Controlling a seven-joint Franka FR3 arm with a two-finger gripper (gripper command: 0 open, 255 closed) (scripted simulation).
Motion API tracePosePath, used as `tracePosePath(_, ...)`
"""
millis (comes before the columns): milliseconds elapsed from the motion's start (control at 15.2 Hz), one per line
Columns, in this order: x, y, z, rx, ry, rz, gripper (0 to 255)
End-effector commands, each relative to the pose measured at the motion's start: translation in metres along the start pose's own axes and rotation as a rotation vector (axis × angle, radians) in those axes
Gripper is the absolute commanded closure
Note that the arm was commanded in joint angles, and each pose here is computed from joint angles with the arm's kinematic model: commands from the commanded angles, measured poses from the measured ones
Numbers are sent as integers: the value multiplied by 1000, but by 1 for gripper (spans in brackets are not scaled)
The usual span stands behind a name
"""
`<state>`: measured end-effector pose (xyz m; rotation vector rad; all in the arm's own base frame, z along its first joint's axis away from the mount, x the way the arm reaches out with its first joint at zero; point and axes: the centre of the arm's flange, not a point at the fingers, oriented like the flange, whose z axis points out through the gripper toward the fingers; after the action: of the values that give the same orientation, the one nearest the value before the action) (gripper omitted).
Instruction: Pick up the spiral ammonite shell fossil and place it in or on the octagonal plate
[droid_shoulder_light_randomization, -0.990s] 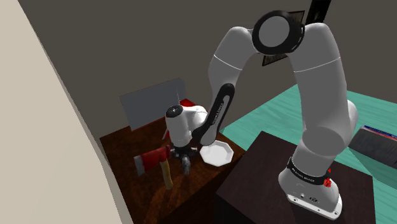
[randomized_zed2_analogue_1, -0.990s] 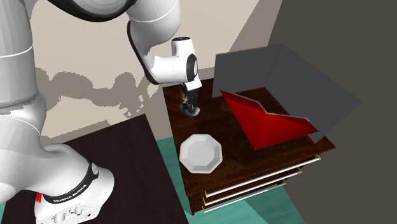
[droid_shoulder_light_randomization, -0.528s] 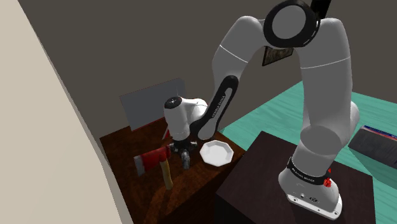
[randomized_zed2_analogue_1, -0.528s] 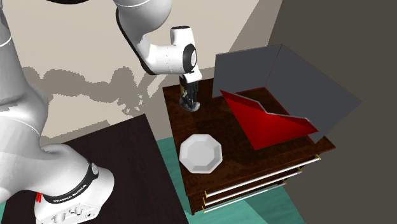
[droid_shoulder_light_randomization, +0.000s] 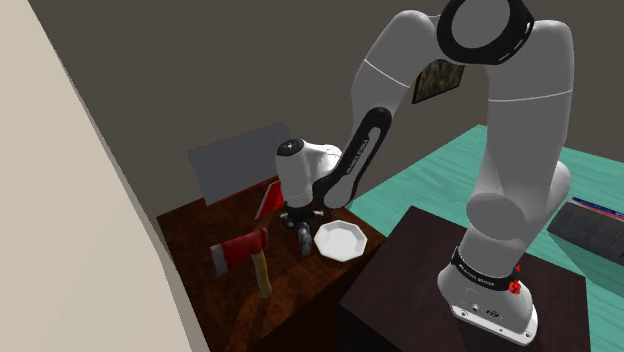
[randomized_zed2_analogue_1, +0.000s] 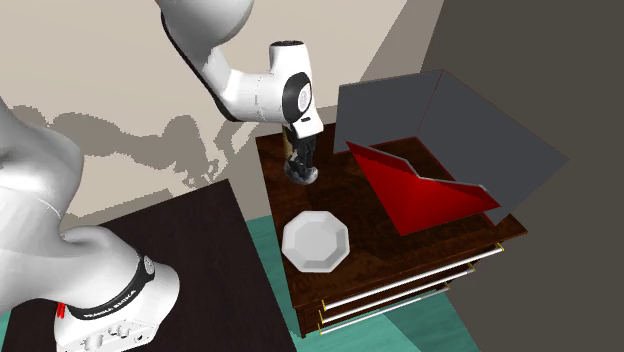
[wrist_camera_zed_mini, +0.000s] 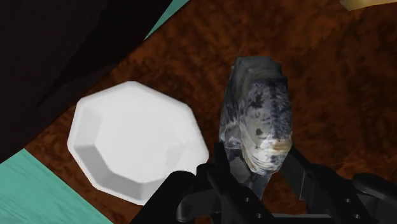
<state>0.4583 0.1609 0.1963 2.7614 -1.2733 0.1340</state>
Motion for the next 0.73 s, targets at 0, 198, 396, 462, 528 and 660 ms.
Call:
tracePosePath(0, 15, 21, 0, 1, 0, -2, 255)
tracePosePath(198, 39, 53, 2, 1, 0, -2, 255)
tracePosePath(396, 62, 85, 4, 1, 0, -2, 255)
tracePosePath(462, 69, 96, 4, 1, 0, -2, 255)
tracePosePath(528, 77, 106, 5, 1, 0, -2, 255)
tracePosePath(660, 96, 132, 6, 1, 0, -2, 255)
